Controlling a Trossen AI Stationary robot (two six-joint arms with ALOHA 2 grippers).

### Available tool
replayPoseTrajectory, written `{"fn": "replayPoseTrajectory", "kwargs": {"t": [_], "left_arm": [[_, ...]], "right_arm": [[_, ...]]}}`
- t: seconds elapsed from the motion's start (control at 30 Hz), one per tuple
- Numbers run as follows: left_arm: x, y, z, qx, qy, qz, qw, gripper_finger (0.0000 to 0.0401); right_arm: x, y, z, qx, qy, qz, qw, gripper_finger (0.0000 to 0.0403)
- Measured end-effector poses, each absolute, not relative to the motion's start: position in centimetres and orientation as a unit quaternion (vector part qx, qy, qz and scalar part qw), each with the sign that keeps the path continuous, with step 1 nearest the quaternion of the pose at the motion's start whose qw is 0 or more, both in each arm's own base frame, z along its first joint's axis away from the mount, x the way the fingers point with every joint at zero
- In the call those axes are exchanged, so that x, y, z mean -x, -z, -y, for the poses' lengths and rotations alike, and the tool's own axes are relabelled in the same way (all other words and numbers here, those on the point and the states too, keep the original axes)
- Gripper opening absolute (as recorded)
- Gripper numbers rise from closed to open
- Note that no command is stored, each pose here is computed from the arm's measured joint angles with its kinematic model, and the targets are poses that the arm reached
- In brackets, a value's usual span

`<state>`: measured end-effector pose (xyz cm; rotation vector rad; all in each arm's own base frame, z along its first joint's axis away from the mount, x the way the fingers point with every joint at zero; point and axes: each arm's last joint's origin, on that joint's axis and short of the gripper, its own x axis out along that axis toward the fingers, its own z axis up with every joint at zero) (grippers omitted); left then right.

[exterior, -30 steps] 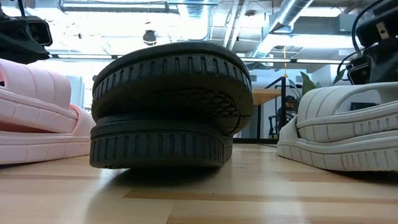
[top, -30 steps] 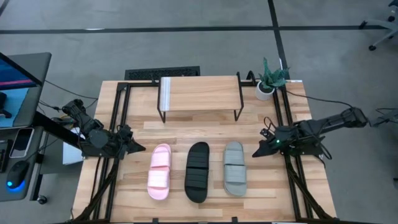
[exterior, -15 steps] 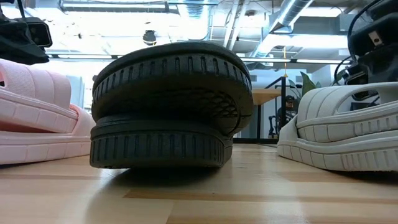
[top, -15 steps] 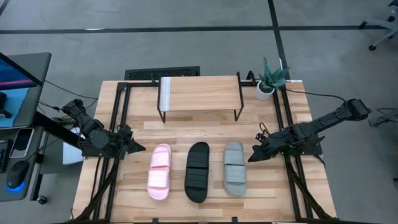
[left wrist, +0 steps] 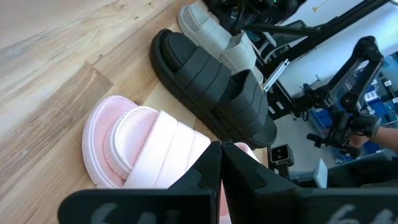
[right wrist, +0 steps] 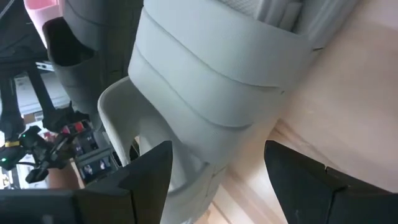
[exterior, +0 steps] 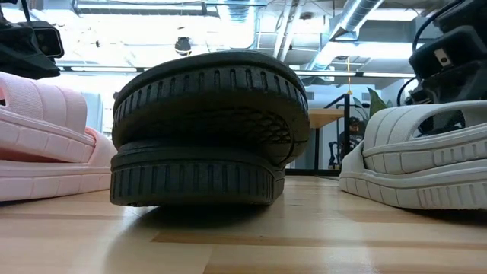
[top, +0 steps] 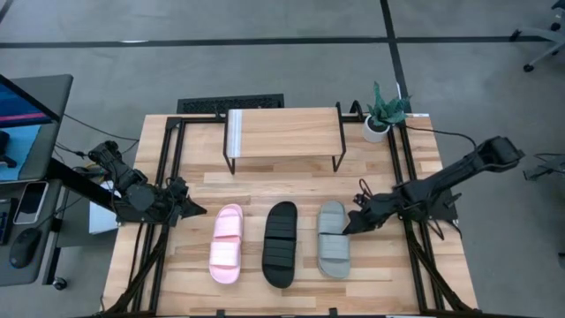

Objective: Pick and place slides into the shelf
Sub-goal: Put the gray pair of slides on the shelf

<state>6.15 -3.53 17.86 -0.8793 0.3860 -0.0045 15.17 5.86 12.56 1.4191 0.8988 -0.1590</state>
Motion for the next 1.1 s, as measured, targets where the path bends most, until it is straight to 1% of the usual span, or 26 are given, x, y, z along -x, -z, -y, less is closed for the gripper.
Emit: {"fn": "replayPoseTrajectory", "kwargs": {"t": [0.57, 0.9, 1.0, 1.1], "left_arm": [[-6.2, -17.9, 3.5, 0.423, 0.002, -0.186, 0.887, 0.0], [-6.1, -17.8, 3.5, 0.421, 0.001, -0.188, 0.887, 0.0], [-6.1, -17.7, 3.5, 0.417, -0.002, -0.193, 0.888, 0.0], [-6.1, -17.7, 3.5, 0.416, -0.004, -0.193, 0.889, 0.0]], "right_arm": [[-17.3, -9.7, -6.7, -0.636, 0.081, -0.406, 0.652, 0.0245], [-17.7, -9.6, -6.8, -0.634, 0.098, -0.414, 0.645, 0.0243], [-17.7, -9.6, -6.8, -0.634, 0.1, -0.415, 0.645, 0.023], [-17.7, -9.5, -6.8, -0.634, 0.102, -0.416, 0.645, 0.0205]]}}
